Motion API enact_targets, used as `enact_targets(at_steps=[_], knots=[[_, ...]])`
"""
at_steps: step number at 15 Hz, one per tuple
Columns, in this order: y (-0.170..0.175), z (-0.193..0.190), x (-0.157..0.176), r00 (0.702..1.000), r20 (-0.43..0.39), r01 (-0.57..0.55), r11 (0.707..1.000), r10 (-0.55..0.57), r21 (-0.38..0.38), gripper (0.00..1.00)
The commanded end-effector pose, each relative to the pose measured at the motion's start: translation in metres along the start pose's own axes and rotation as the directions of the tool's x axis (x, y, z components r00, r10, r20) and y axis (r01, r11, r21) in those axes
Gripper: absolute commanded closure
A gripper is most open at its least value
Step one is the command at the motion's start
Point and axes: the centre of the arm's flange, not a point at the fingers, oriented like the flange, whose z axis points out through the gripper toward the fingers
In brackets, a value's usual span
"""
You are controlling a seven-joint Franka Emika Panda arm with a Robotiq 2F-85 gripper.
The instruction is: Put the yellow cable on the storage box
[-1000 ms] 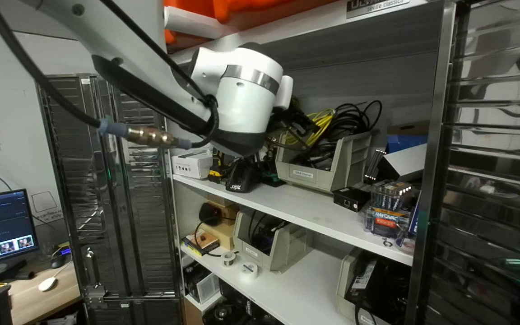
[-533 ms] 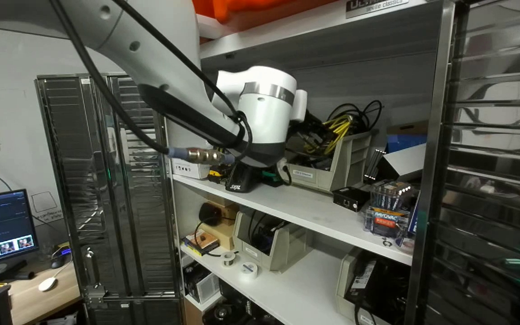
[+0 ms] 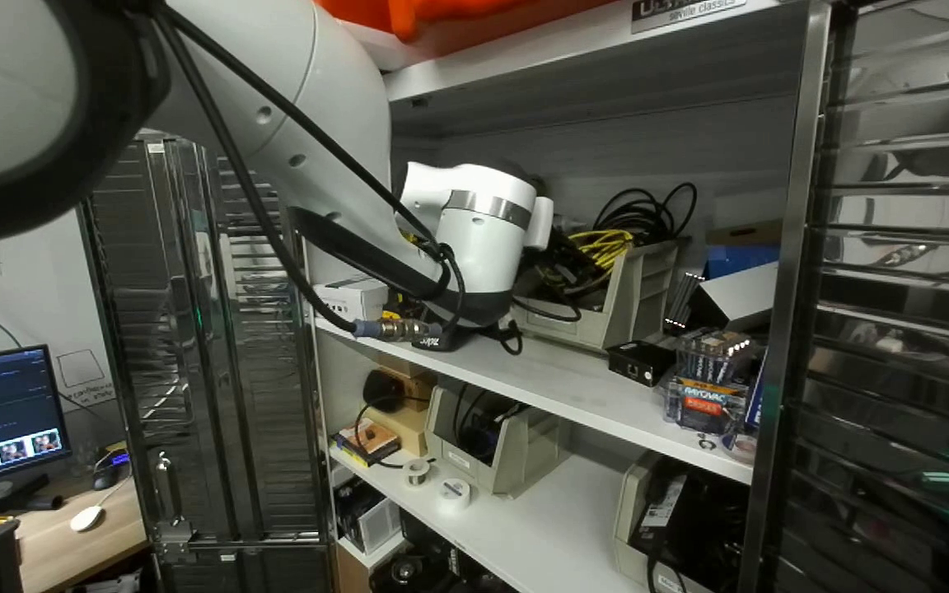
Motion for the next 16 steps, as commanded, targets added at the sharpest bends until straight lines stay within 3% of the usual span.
enact_targets(at_steps=[1, 5, 8, 12, 16], knots=[[-0.017, -0.017, 0.022, 1.000, -0.016, 0.000, 0.999, 0.000, 0.045, 0.53], [-0.014, -0.045, 0.039, 1.000, 0.001, 0.007, 0.999, -0.007, 0.041, 0.23], [-0.004, -0.060, 0.038, 0.990, 0.136, 0.025, 1.000, -0.024, -0.002, 0.01], [0.018, -0.083, 0.033, 0.937, 0.348, 0.042, 0.997, -0.016, -0.067, 0.00], [0.031, -0.113, 0.035, 0.835, 0.551, 0.063, 0.995, -0.009, -0.080, 0.01]])
